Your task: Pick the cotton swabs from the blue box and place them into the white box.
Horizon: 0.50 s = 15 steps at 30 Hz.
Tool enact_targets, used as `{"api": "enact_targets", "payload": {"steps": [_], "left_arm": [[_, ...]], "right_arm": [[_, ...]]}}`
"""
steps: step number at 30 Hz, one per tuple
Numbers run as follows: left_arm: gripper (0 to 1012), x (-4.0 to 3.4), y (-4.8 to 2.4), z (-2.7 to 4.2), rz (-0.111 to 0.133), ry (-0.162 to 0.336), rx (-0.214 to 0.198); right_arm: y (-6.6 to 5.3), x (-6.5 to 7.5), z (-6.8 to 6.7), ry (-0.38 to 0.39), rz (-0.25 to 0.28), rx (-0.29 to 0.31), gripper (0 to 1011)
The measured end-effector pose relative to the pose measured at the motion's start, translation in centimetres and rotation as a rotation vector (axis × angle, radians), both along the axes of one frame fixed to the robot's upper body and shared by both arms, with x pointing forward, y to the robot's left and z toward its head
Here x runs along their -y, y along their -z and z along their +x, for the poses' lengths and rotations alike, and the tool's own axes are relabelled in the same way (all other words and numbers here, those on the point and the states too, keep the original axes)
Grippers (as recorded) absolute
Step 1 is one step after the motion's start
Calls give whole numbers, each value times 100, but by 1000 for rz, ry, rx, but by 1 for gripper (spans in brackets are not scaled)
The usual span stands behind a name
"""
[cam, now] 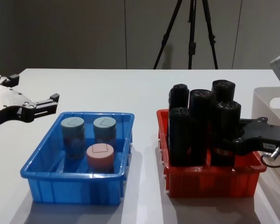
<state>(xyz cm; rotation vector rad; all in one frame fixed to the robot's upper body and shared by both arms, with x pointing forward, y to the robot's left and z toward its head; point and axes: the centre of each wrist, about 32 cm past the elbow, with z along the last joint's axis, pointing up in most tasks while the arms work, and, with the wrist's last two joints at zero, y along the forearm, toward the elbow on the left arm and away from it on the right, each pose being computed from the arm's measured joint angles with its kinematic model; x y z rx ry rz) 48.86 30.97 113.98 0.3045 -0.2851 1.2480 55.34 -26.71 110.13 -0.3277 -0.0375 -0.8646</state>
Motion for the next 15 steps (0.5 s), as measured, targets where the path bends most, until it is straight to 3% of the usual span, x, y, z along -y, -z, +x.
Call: {"api": "enact_targets", "payload": {"steps": [15], "left_arm": [[1001, 0, 0, 0, 0, 0, 0]], "right_arm": [[6, 4, -9, -5, 10, 1, 445]]}}
